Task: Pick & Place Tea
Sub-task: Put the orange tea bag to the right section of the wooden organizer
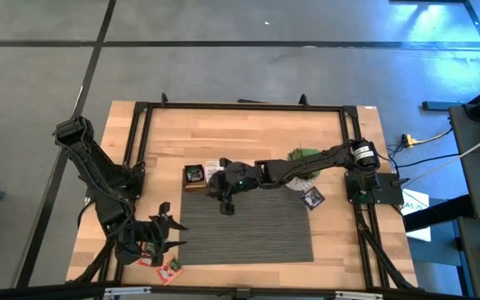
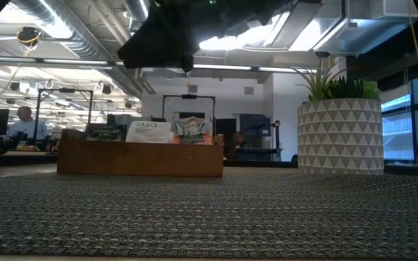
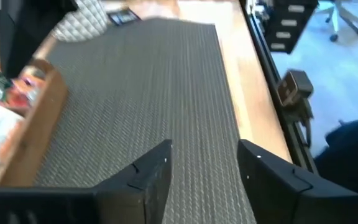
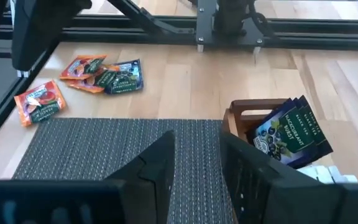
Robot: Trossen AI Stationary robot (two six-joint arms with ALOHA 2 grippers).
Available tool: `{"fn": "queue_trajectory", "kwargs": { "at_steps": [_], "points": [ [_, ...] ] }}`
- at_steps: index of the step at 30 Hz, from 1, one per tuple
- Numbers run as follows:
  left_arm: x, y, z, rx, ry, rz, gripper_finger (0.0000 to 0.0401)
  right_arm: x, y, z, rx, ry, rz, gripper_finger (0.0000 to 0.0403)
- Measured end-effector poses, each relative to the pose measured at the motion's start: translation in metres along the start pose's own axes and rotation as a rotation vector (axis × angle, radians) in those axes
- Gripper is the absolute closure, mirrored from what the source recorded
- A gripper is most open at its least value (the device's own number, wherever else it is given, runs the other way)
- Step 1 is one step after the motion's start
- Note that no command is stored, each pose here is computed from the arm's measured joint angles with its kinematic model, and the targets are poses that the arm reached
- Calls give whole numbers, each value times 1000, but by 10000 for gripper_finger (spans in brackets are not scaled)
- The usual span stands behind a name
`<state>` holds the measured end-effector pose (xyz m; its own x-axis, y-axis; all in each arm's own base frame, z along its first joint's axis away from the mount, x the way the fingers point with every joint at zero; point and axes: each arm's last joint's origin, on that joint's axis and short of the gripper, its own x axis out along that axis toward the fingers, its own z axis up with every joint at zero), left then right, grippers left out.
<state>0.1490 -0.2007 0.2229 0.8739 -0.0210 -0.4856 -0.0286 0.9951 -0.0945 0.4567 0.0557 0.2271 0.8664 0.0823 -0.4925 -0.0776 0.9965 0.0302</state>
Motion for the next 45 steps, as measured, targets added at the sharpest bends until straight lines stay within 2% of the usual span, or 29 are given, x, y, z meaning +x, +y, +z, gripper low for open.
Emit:
{"fn": "queue_trajectory", "kwargs": {
  "at_steps": [9,15,28,33,36,39,45],
  "points": [
    [1,0,3,9,-36,16,220,0,0,5,131,-50,6,273],
    [5,1,3,147,29,-47,226,0,0,7,132,-72,8,273],
    [7,1,3,149,66,-86,240,-1,1,15,134,-155,18,273],
    [7,1,3,227,62,-89,249,-2,1,18,135,-184,22,273],
    [6,0,3,279,80,-122,263,-2,2,19,136,-197,39,273],
    [7,-2,1,294,116,-181,288,-3,10,21,122,-211,107,273],
    [16,-12,-10,283,206,-298,375,-4,33,20,100,-213,172,273]
  ]
}}
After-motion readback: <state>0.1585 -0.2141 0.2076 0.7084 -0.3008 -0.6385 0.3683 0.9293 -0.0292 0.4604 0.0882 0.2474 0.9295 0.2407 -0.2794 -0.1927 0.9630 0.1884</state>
